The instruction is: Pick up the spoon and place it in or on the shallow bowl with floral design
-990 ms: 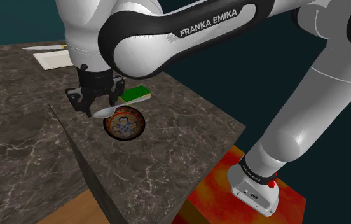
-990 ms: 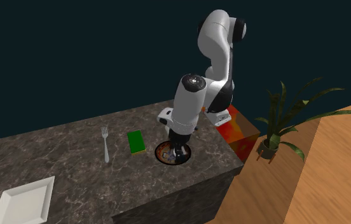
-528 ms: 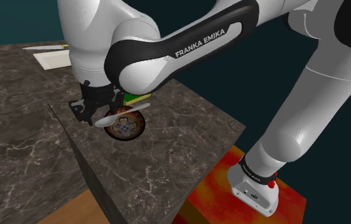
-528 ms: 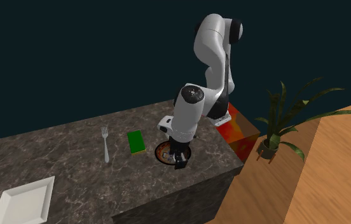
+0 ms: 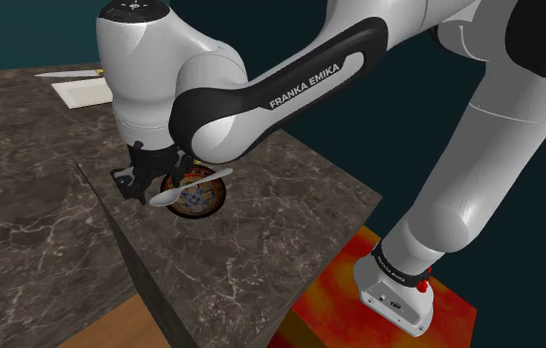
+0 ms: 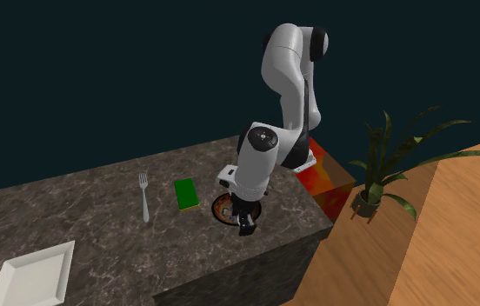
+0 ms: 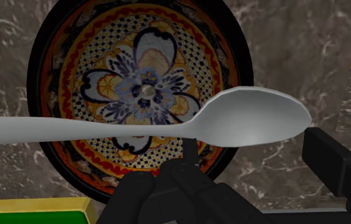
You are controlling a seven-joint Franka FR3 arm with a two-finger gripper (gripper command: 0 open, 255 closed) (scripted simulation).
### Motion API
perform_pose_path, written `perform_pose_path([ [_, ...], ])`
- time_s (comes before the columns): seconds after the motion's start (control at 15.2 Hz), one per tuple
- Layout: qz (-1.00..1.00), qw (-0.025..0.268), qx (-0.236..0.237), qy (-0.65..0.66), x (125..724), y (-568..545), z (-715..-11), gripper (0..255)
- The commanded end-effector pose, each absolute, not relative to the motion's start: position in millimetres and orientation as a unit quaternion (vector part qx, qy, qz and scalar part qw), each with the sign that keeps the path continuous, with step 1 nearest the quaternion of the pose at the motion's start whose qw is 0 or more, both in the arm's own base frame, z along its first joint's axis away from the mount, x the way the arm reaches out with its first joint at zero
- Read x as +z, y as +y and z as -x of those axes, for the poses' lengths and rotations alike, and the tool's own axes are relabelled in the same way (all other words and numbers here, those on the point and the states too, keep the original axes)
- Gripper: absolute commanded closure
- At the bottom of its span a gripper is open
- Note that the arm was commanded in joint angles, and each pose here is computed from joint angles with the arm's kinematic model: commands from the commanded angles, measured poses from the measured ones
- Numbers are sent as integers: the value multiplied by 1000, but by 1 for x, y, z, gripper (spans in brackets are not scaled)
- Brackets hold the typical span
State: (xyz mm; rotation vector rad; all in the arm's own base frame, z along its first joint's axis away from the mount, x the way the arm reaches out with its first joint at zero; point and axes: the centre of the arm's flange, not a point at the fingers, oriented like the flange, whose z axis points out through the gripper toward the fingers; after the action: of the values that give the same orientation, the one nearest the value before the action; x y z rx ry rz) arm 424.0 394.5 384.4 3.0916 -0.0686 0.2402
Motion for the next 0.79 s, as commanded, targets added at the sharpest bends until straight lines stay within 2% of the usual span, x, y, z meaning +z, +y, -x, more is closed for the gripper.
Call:
perform_pose_path([
  [0.0, -997, 20, 77, -22, 384, 395, -424, 255],
  [0.2, -997, 20, 77, -22, 384, 395, -424, 255],
  [0.26, -997, 20, 77, -22, 384, 395, -424, 0],
  [0.59, -997, 20, 77, -22, 384, 395, -424, 0],
  [0.73, -997, 20, 77, -22, 410, 396, -420, 0],
])
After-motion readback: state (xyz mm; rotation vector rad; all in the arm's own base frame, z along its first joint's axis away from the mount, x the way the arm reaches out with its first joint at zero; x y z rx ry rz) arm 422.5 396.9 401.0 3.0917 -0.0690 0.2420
